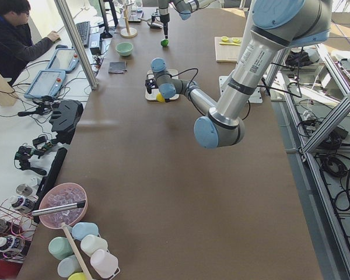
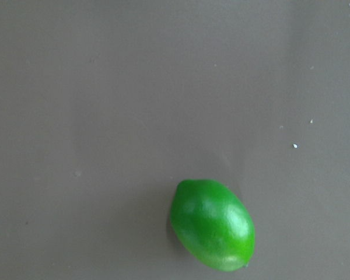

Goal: Place all lemons on tray

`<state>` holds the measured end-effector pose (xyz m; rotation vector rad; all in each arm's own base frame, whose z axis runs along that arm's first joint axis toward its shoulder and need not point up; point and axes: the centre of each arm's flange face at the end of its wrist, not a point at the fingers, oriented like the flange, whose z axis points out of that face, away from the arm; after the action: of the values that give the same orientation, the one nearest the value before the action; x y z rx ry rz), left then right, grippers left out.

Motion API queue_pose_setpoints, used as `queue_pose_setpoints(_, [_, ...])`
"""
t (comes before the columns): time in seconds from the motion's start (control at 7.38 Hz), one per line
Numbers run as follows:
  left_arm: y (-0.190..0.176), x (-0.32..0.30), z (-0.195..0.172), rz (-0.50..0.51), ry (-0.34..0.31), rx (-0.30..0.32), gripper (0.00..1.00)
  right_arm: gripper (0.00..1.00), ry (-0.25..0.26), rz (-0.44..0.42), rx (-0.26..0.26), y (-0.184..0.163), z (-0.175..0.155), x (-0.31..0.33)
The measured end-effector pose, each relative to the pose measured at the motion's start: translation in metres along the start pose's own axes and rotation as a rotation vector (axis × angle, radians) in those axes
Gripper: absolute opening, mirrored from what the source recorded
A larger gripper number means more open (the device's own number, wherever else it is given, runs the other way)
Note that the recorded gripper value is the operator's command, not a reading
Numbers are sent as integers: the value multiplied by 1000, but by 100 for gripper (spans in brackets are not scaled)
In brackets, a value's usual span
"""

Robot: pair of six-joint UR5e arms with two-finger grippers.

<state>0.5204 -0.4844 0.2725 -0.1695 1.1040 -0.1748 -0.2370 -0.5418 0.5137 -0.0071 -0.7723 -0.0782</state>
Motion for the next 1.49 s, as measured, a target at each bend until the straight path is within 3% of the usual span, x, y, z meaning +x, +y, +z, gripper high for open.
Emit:
queue_pose_setpoints(0.14, [10, 19, 9, -15, 10, 14, 32, 100, -1, -5, 8, -7, 10, 5])
queue_pose_setpoints(0.27, [16, 34, 18, -25, 14, 32, 97, 100, -3, -8, 12, -11, 18, 10])
queue_pose_setpoints(0.81, [8, 35, 24, -27, 1, 84, 98, 100, -6, -9, 18, -16, 21, 11])
queue_pose_setpoints(1.08, [-45, -16, -23, 8, -6, 76, 98, 99, -7, -14, 20, -16, 21, 11])
queue_pose_setpoints(1.49, [-132, -150, -100, 158, -55, 69, 98, 94, -7, -32, 18, -16, 24, 10])
